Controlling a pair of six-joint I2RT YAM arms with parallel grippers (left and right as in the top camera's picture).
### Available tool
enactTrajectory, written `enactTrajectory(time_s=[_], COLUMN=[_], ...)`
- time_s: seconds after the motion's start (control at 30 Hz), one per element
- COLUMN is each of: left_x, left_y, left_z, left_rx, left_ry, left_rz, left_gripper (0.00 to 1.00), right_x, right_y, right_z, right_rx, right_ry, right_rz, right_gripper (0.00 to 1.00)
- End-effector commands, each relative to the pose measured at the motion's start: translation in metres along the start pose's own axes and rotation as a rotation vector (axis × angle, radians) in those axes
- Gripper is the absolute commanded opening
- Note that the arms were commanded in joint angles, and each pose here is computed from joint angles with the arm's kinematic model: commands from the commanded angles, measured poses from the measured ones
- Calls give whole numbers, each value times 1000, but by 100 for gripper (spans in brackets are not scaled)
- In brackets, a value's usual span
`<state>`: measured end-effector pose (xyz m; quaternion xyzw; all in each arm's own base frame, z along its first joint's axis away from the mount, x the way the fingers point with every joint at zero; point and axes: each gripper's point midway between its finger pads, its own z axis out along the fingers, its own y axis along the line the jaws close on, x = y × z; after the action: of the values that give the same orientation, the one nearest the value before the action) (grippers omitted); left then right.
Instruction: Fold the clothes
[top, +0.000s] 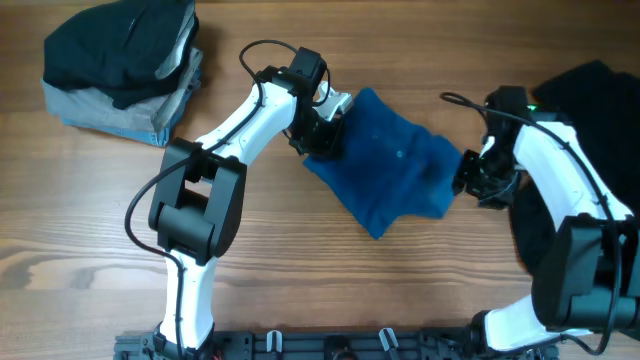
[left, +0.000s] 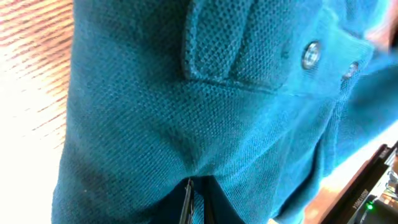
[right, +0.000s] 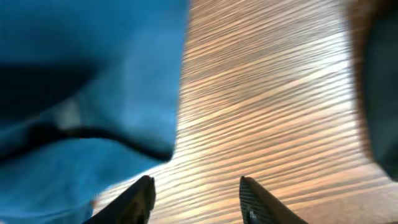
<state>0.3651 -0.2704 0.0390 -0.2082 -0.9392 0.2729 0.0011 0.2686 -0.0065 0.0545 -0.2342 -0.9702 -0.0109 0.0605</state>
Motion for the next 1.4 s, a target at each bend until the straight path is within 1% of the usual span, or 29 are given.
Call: enactTrajectory(time_s=[0.0, 0.03, 0.1, 0.13, 0.17, 0.2, 0.23, 0.27, 0.33, 0.4, 0.43, 0.47, 0.5, 0.53, 0.57, 0.63, 0.67, 0.7, 0.73, 0.77, 0.83, 0.97, 1.0, 1.07, 1.2, 1.23, 1.3, 1.33, 1.37], left_x=[2, 1, 1, 0, -4, -7, -10, -18, -31, -38, -36, -30, -22, -16, -15, -22, -30, -38, -45, -50, -55, -54, -52, -44, -29, -26, -15, -8, -3], left_y=[14, 15, 13, 9, 1, -4, -8, -15, -20, -20, -23, -26, -27, -26, -23, -10, -4, -5, -5, -5, 0, 21, 23, 17, -7, -14, -25, -21, -21], left_z=[6, 6, 6, 6, 2, -1, -5, -12, -27, -44, -52, -60, -66, -70, -70, -69, -69, -70, -71, -69, -58, -26, -15, 9, 43, 48, 64, 77, 84], left_rx=[-64, -63, -52, -34, 17, 41, 67, 107, 127, 127, 137, 149, 146, 139, 129, 57, 20, 23, 22, 17, 4, -5, 8, 79, 123, 126, 103, 25, -2], left_ry=[1, -1, -3, -5, -14, -20, -30, -51, -93, -123, -122, -107, -86, -69, -67, -98, -130, -158, -186, -203, -202, -158, -141, -96, -19, -6, 38, 77, 98], left_rz=[-36, -40, -42, -39, -37, -36, -33, -26, -13, -14, -21, -39, -53, -68, -73, -35, -16, 3, 36, 85, 153, 170, 173, 215, 247, 260, 296, 319, 328], left_gripper=[8, 8, 6, 6, 8, 10, 10, 10, 8, 8, 12, 21, 37, 51, 63, 75, 84, 91, 92, 90, 91, 96, 100, 100, 100, 97, 78, 58, 45], right_x=[-18, -19, -6, 3, 9, 9, 8, 4, 3, 8, 8, 6, 4, 2, 1, -2, -2, -1, 0, 0, 3, 6, 6, 4, 4, 3, 3, 3, 3], right_y=[-9, 6, 64, 81, 103, 108, 111, 113, 112, 111, 109, 108, 110, 111, 112, 114, 114, 113, 112, 112, 111, 109, 109, 110, 110, 110, 111, 110, 110], right_z=[-10, -15, -43, -54, -62, -58, -51, -35, 2, 34, 48, 61, 67, 69, 69, 67, 67, 67, 68, 68, 69, 70, 69, 69, 69, 69, 69, 69, 69], right_rx=[-56, -150, -505, -617, -707, -700, -670, -598, -466, -425, -411, -415, -420, -426, -429, -435, -435, -433, -430, -429, -424, -417, -417, -420, -422, -422, -424, -423, -423], right_ry=[-31, -35, -74, -86, -99, -104, -103, -99, -85, -52, -41, -38, -42, -47, -53, -66, -68, -66, -63, -63, -56, -41, -41, -48, -50, -51, -54, -53, -53], right_rz=[4, -93, -449, -533, -590, -592, -562, -500, -391, -305, -252, -212, -203, -204, -205, -208, -212, -225, -226, -235, -247, -243, -244, -245, -246, -245, -246, -246, -246], right_gripper=[49, 47, 51, 52, 47, 38, 24, 12, 4, 4, 4, 4, 4, 4, 4, 5, 5, 6, 7, 7, 8, 8, 8, 8, 9, 8, 9, 9, 9])
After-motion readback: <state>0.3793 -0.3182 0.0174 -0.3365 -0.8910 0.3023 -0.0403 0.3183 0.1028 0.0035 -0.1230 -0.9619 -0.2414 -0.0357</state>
